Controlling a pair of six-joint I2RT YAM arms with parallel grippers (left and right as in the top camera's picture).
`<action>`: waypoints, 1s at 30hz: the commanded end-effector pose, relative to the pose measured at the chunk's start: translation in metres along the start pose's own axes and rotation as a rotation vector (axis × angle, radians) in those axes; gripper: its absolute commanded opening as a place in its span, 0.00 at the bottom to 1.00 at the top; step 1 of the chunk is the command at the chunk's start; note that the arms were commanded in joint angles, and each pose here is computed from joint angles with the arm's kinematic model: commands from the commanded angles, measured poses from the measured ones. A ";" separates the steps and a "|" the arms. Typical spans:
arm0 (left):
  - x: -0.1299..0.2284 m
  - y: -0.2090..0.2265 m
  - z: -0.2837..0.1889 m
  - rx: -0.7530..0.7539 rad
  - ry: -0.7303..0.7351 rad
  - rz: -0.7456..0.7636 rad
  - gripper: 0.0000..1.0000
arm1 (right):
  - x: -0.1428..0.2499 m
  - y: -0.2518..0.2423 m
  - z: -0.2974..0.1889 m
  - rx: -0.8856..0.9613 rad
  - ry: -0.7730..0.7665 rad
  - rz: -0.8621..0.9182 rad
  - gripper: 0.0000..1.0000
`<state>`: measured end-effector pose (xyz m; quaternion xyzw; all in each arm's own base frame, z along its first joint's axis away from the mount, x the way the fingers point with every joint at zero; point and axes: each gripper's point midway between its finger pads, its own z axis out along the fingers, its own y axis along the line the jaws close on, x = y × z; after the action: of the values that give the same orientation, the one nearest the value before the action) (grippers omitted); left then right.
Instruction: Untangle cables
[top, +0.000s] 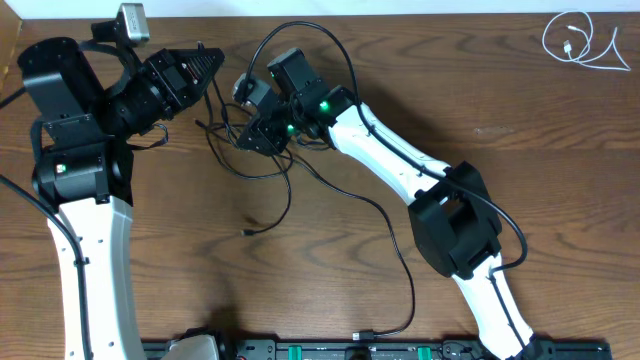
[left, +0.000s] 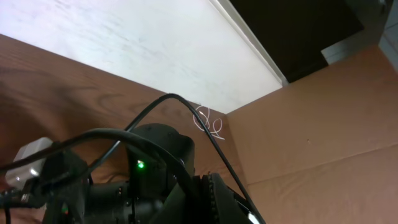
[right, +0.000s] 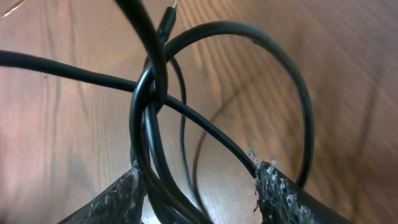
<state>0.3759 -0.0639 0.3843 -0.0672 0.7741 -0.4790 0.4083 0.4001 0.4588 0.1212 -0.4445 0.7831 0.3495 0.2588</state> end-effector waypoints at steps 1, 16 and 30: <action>0.000 -0.012 -0.003 0.031 0.004 0.021 0.07 | 0.005 -0.005 0.009 0.028 0.011 0.029 0.50; 0.000 -0.009 -0.002 0.026 0.007 0.052 0.08 | 0.001 0.008 -0.016 -0.156 -0.007 0.157 0.01; 0.019 0.102 -0.016 -0.496 -0.010 -0.100 0.23 | -0.037 0.037 -0.145 -0.481 -0.145 0.151 0.01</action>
<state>0.3751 -0.0280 0.3115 -0.1893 0.8449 -0.3565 0.3511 0.3958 0.3834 0.2067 -0.3828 0.7574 0.4944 0.1882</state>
